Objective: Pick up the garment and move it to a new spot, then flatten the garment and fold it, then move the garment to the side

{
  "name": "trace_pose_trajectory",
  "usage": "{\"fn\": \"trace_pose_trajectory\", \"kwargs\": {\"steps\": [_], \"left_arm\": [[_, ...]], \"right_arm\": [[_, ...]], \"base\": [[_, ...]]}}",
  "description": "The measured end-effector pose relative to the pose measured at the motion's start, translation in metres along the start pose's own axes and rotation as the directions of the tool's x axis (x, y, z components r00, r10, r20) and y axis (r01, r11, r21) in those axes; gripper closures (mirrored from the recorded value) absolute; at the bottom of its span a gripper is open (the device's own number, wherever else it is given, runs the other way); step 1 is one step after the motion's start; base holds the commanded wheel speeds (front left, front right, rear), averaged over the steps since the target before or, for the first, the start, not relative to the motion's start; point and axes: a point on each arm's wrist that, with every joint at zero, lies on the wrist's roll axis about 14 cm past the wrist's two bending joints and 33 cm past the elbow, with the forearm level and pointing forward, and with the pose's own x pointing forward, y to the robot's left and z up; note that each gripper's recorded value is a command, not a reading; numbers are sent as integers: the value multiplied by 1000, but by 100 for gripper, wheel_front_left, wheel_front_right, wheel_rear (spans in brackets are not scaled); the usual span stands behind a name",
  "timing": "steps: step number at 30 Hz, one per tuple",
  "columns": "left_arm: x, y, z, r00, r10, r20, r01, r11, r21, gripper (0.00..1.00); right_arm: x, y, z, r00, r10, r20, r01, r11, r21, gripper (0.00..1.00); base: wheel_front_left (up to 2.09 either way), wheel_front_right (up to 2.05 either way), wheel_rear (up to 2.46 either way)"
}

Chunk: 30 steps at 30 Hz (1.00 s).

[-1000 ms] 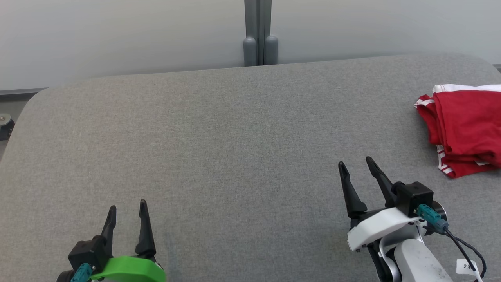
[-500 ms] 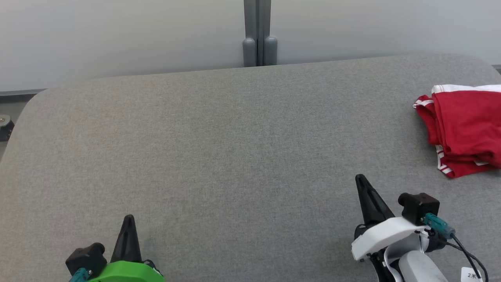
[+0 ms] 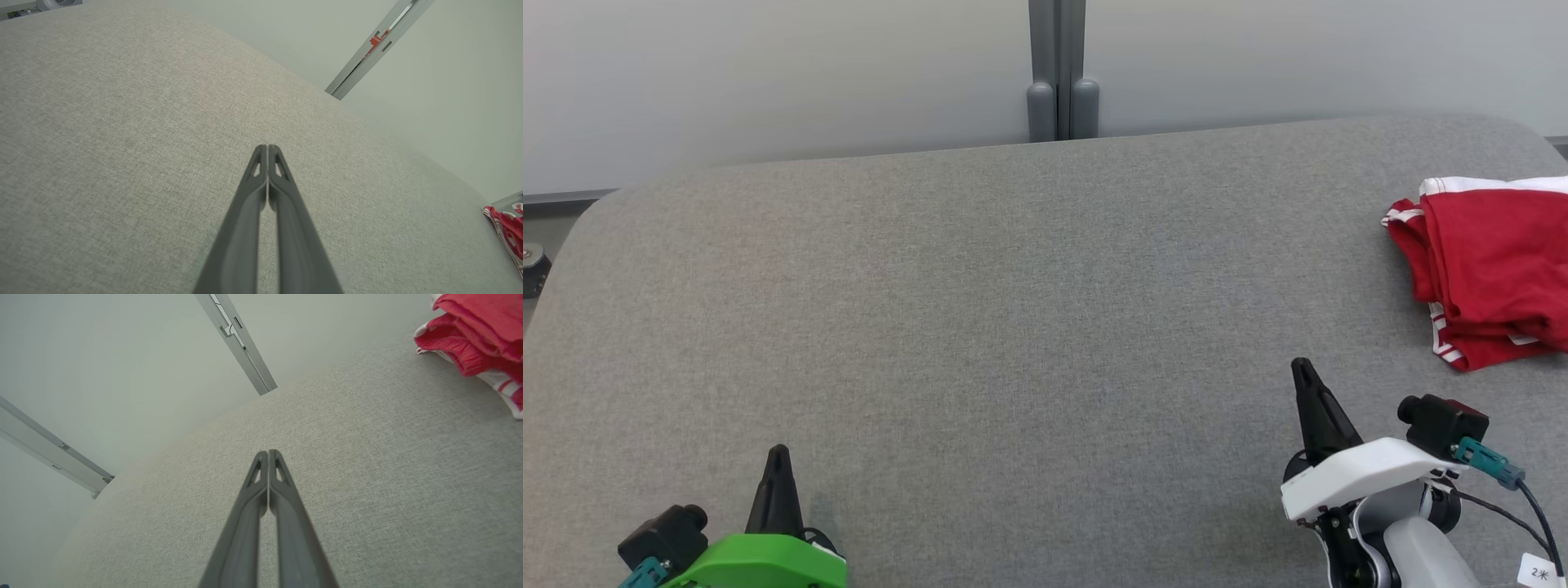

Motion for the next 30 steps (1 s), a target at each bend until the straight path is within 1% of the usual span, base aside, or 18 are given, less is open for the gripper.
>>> {"fn": "trace_pose_trajectory", "kwargs": {"steps": [5, 13, 22, 30], "left_arm": [[1, 2, 2, 1000, 9, -5, -9, 997, -72, 100], [4, 0, 6, 1000, 5, -7, -7, 983, -184, 100], [7, -1, 10, 1000, -3, -10, 0, 956, -295, 100], [10, -4, 16, 1000, -16, -4, 13, 925, -379, 100]], "right_arm": [[0, -5, 4, 1000, -20, 7, 19, 997, 76, 100], [0, -10, 9, 999, -44, 13, 41, 981, 190, 100], [-1, -16, 15, 998, -64, 18, 56, 951, 304, 100], [-2, -20, 19, 997, -79, 26, 63, 915, 398, 100]], "base": [[0, 0, 0], [0, 0, 0], [0, 0, 0], [0, 0, 0]]}}
